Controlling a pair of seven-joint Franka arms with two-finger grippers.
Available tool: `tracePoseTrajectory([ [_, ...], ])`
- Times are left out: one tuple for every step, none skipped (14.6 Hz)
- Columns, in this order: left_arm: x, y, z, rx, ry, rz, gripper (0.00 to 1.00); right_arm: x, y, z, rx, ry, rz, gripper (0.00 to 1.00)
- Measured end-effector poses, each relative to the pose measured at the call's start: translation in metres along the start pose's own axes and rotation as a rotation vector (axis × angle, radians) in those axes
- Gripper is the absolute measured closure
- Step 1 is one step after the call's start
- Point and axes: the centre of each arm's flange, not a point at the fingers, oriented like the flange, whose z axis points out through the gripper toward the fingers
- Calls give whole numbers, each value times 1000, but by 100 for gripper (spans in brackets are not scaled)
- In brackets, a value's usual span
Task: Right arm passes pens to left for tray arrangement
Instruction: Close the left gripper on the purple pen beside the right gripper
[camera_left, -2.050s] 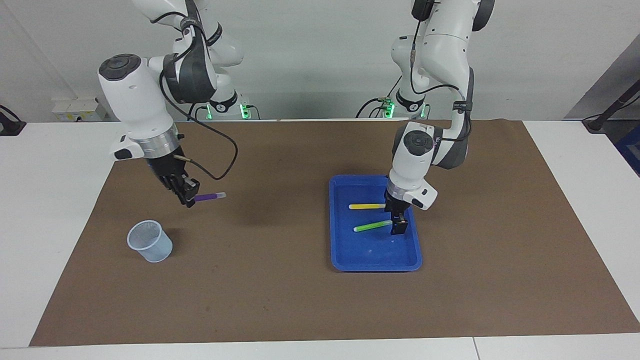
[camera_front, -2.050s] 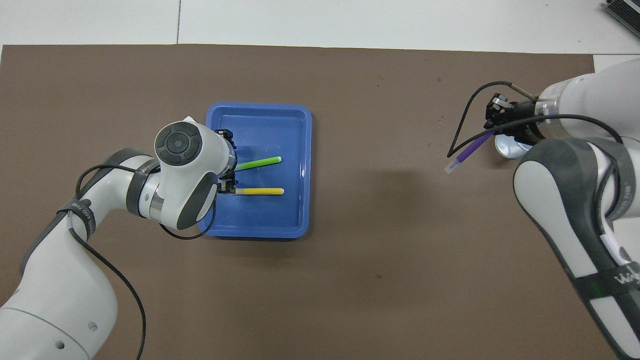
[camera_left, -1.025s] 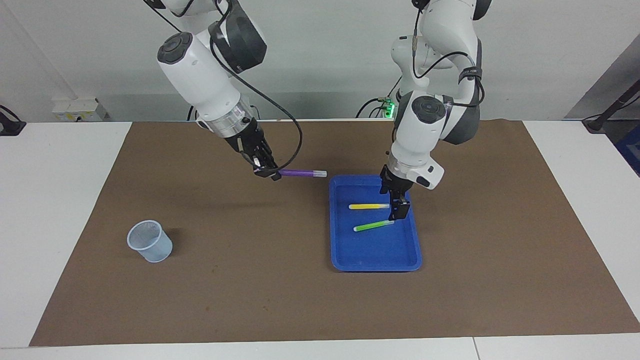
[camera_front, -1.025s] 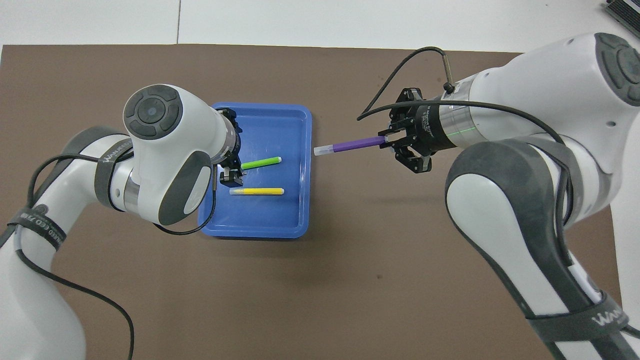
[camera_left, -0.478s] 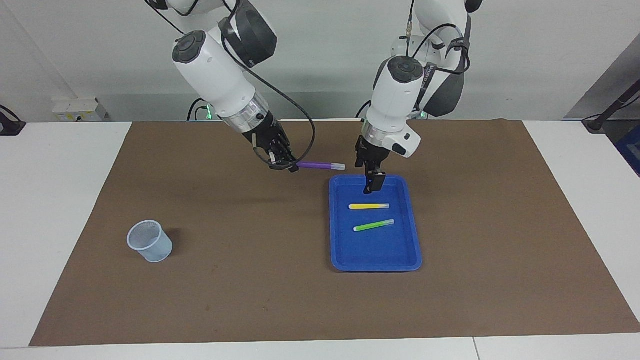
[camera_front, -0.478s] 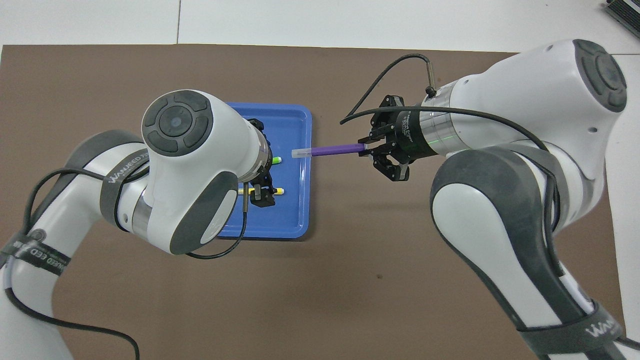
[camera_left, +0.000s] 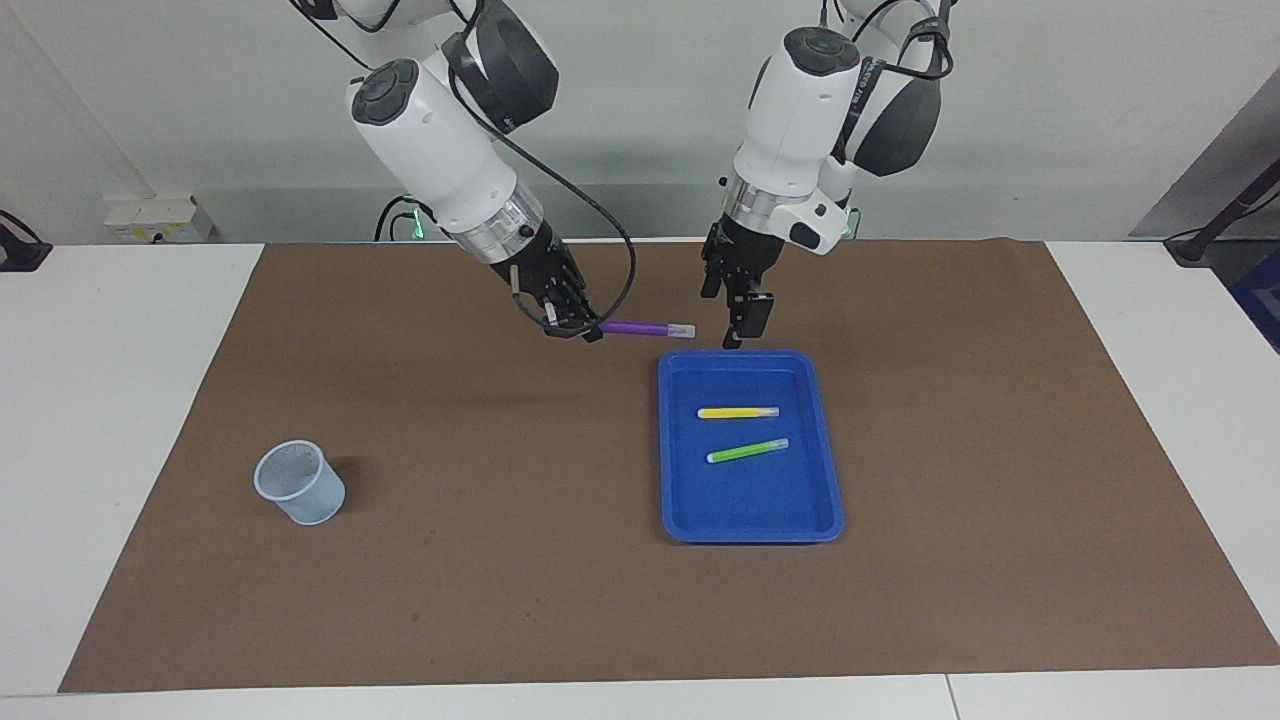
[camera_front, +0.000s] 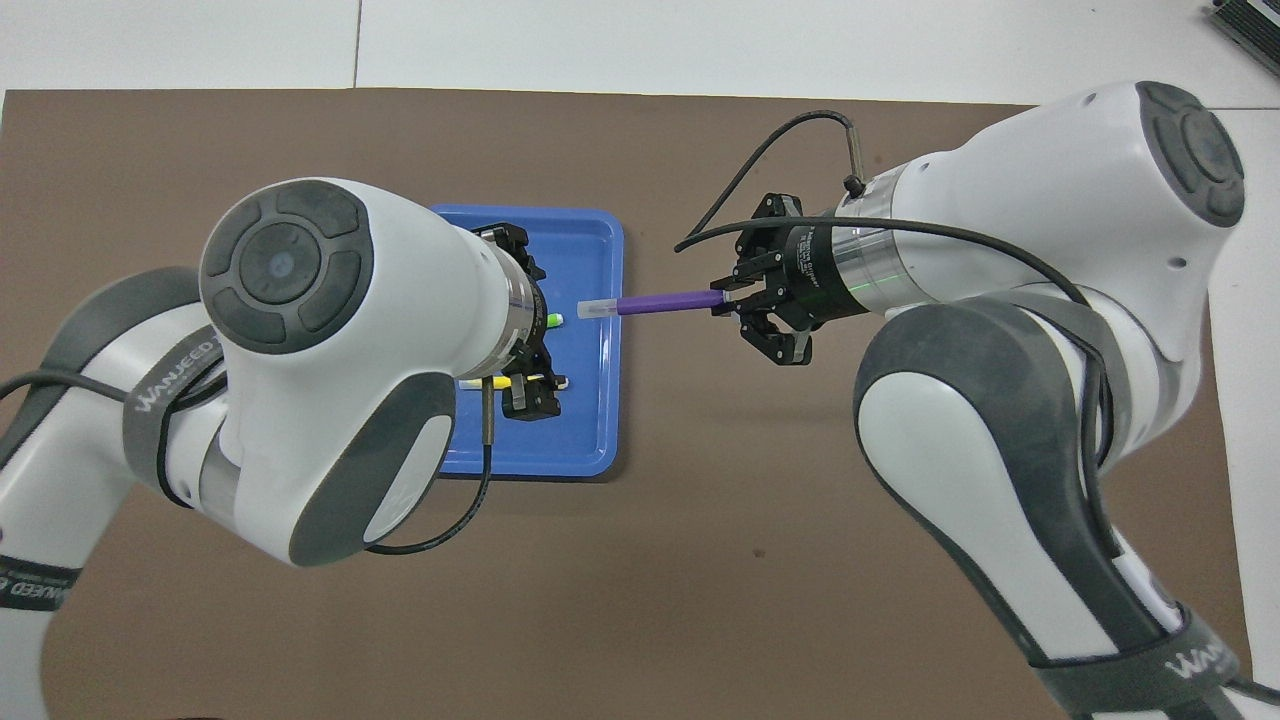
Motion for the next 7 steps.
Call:
tracePoseTrajectory([
  [-6,-5,1,4,-3,3,0,0,0,0,0,0,0,83],
  [-12,-10,1,5,-7,-2,0,-1,0,0,0,-1,-1,83],
  [-18,-14,1,2,-13,-14,0,-1,0,0,0,-1,-2,83],
  [-22,-16,1,-4,-21,-27,0,-2,1,0,-1,-1,-3,83],
  [-24,-17,0,-10,-27,-37,0,-2,1,1,-1,-1,-4,83],
  [-26,-17,0,-16,-34,-42,0,-2,1,1,-2,-1,-4,83],
  [-26,-17,0,-20,-38,-46,0,-2,1,2,-3,-1,-3,83],
])
